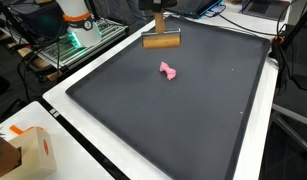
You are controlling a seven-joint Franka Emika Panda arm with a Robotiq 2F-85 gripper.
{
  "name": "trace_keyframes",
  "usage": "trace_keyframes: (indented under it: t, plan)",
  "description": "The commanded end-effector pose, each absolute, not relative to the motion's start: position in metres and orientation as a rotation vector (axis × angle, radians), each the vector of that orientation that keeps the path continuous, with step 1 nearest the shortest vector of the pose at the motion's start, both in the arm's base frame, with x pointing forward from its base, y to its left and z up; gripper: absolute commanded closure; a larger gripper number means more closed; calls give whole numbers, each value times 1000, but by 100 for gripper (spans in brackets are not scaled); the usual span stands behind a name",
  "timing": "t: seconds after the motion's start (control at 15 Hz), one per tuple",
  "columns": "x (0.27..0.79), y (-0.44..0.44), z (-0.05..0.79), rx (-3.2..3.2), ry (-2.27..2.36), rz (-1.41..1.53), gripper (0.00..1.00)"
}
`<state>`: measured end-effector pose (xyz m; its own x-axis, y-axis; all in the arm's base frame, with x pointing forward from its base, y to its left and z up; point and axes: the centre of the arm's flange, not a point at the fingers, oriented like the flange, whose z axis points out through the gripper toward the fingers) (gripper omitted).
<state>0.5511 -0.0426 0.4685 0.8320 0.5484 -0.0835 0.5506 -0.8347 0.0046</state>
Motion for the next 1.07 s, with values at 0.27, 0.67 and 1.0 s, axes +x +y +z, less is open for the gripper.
trace_keyframes:
  t: [0.27, 0.67, 1.0]
  plan:
    - [561, -123, 433, 3284, 412, -134, 76]
    - [564, -164, 379, 3436, 241, -158, 76]
    - [563, -183, 350, 3488, 135, -210, 76]
